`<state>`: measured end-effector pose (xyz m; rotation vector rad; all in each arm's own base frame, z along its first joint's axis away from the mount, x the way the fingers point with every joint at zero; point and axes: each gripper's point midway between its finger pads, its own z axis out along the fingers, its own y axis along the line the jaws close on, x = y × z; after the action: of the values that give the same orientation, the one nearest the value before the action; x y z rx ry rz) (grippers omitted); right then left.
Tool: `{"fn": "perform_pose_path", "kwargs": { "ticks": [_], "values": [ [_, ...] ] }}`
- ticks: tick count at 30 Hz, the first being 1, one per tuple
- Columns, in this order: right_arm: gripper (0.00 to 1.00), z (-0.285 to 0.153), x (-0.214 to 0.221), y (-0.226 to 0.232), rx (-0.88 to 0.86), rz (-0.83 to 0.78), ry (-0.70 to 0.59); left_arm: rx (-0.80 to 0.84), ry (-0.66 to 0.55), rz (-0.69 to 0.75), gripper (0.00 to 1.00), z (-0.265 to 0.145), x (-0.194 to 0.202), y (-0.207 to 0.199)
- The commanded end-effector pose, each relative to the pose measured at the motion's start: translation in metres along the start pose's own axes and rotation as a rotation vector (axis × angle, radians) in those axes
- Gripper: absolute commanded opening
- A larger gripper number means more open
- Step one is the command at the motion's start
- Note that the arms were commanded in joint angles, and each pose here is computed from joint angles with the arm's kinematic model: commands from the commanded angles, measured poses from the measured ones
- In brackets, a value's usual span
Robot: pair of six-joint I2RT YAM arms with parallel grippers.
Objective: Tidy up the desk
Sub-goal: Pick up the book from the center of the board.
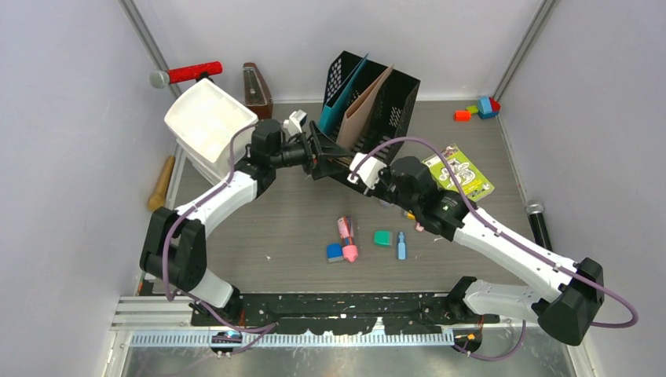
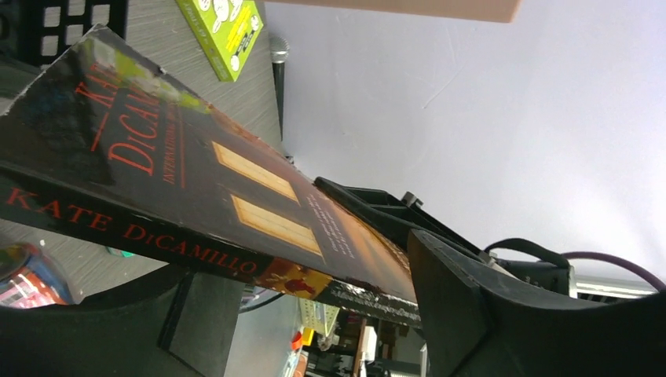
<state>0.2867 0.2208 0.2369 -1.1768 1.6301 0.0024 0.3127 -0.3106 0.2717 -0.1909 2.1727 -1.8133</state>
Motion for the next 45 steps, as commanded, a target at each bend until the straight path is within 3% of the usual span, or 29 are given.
{"fn": "perform_pose_path", "kwargs": {
  "ticks": [1,4,11,13,17,23,27,36,45],
  "values": [
    [0.00,-0.001,-0.036,-0.014,0.082,-0.055,-0.117,0.011,-0.016,0.013,0.73,0.004,0.001,0.002],
    [0.00,-0.001,-0.038,-0.011,0.078,-0.060,-0.121,0.014,-0.022,0.020,0.58,0.005,0.003,0.004],
    [0.04,0.002,-0.037,0.009,-0.016,-0.043,-0.129,0.033,-0.017,0.028,0.34,0.007,0.007,0.000],
    [0.08,0.001,-0.035,0.018,-0.058,-0.047,-0.132,0.039,-0.025,0.035,0.25,0.003,0.008,-0.004],
    [0.26,0.000,-0.030,0.038,-0.155,-0.063,-0.137,0.044,-0.061,0.063,0.00,-0.007,0.012,-0.010],
    [0.62,-0.005,-0.025,0.058,-0.261,-0.063,-0.140,0.041,-0.114,0.147,0.00,-0.029,0.013,-0.023],
    [0.77,-0.011,-0.027,0.059,-0.288,-0.047,-0.139,0.005,-0.151,0.226,0.00,-0.046,0.003,-0.024],
    [0.82,-0.030,-0.013,0.017,-0.169,0.086,-0.153,-0.157,-0.100,0.742,0.00,-0.090,0.005,-0.056],
    [0.85,-0.034,0.020,-0.075,0.159,0.468,-0.091,-0.129,-0.042,1.107,0.00,-0.115,0.024,-0.097]
  ]
}}
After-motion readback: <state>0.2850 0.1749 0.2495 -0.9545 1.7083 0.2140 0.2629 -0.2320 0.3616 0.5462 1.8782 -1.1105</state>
